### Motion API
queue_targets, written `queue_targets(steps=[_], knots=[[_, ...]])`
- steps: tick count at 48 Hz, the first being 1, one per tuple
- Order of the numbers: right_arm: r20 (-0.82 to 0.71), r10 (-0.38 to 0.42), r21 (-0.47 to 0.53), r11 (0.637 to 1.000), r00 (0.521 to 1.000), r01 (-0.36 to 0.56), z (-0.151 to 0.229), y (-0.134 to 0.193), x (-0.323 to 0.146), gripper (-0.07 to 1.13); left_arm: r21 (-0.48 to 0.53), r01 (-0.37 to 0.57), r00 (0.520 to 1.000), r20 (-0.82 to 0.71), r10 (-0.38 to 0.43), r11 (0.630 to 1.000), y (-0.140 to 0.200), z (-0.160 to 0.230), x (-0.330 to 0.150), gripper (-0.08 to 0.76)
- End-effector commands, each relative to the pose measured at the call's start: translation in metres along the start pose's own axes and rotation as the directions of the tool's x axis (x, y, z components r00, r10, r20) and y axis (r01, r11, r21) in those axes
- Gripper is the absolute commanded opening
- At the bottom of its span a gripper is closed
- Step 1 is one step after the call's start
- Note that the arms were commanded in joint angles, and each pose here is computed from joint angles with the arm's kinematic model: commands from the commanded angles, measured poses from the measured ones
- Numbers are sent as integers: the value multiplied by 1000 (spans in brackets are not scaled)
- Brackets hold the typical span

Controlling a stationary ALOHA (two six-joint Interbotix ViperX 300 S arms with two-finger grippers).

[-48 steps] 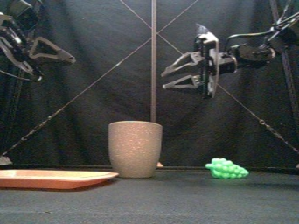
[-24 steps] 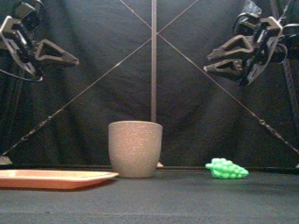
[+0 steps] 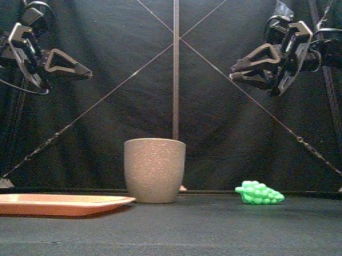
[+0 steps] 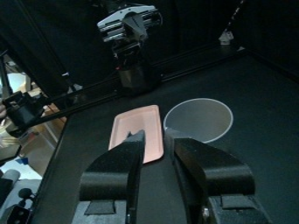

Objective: Pick the chip then place it in the grey bowl
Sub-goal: Drop chip in the grey bowl and return to neutral

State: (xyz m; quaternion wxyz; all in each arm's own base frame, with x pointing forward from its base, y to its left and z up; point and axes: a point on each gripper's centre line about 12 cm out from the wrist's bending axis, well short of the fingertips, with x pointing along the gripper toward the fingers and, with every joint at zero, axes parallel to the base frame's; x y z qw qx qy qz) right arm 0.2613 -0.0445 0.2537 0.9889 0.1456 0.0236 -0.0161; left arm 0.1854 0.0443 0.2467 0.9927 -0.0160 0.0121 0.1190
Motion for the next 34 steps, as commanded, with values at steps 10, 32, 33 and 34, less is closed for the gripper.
queue_targets(steps=[10, 32, 33, 34], knots=[[-66, 40, 3, 999, 997, -40, -12, 6, 23, 680, -10, -21, 999, 34, 21, 1000, 4, 12, 3, 7], [-107, 34, 22, 999, 994, -32, -21, 2, 38, 680, -9, -22, 1000, -6, 22, 1000, 4, 1, 5, 7], [-106, 34, 23, 999, 994, -32, -21, 2, 38, 680, -9, -22, 1000, -10, 22, 1000, 4, 0, 5, 7], [-106, 36, 23, 999, 994, -34, -21, 3, 39, 680, -9, -21, 1000, -15, 21, 1000, 4, -1, 6, 7]])
